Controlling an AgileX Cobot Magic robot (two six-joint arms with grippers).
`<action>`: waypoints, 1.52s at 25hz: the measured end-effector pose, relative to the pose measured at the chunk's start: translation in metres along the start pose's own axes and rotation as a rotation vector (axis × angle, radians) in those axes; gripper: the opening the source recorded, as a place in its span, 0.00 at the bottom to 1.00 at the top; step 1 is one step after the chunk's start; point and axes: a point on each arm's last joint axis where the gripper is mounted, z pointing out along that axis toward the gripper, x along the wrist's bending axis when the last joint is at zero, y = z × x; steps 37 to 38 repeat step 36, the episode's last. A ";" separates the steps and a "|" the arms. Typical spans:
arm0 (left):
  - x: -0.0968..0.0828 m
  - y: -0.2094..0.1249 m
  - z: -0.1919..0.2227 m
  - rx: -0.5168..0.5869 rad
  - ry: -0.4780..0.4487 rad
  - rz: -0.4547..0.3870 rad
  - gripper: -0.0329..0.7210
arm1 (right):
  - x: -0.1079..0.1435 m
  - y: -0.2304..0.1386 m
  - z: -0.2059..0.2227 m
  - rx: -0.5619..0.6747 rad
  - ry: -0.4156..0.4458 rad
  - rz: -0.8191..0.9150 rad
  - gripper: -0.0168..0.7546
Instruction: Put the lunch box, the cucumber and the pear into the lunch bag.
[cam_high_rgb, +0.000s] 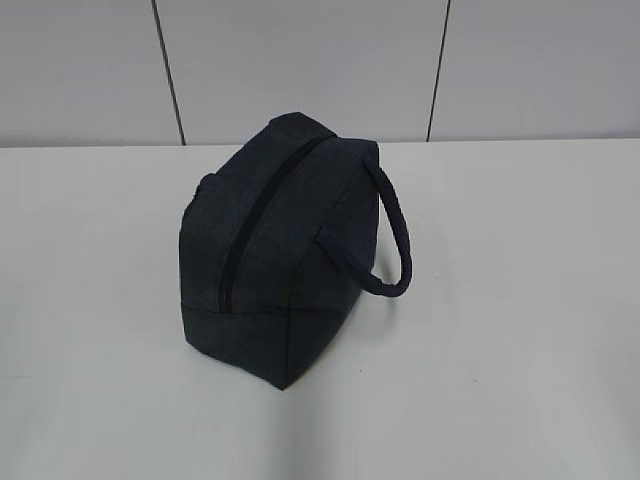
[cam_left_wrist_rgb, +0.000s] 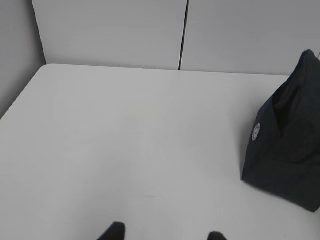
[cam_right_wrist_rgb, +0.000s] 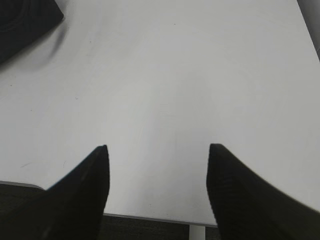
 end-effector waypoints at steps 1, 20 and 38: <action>0.000 0.000 0.000 0.000 0.000 0.000 0.45 | 0.000 0.000 0.000 0.000 0.000 0.000 0.64; 0.000 0.000 0.000 0.000 0.002 -0.001 0.40 | 0.000 0.000 0.000 0.000 -0.002 -0.002 0.64; 0.000 0.000 0.000 0.000 0.002 -0.001 0.40 | 0.000 0.000 0.000 -0.001 -0.004 -0.003 0.64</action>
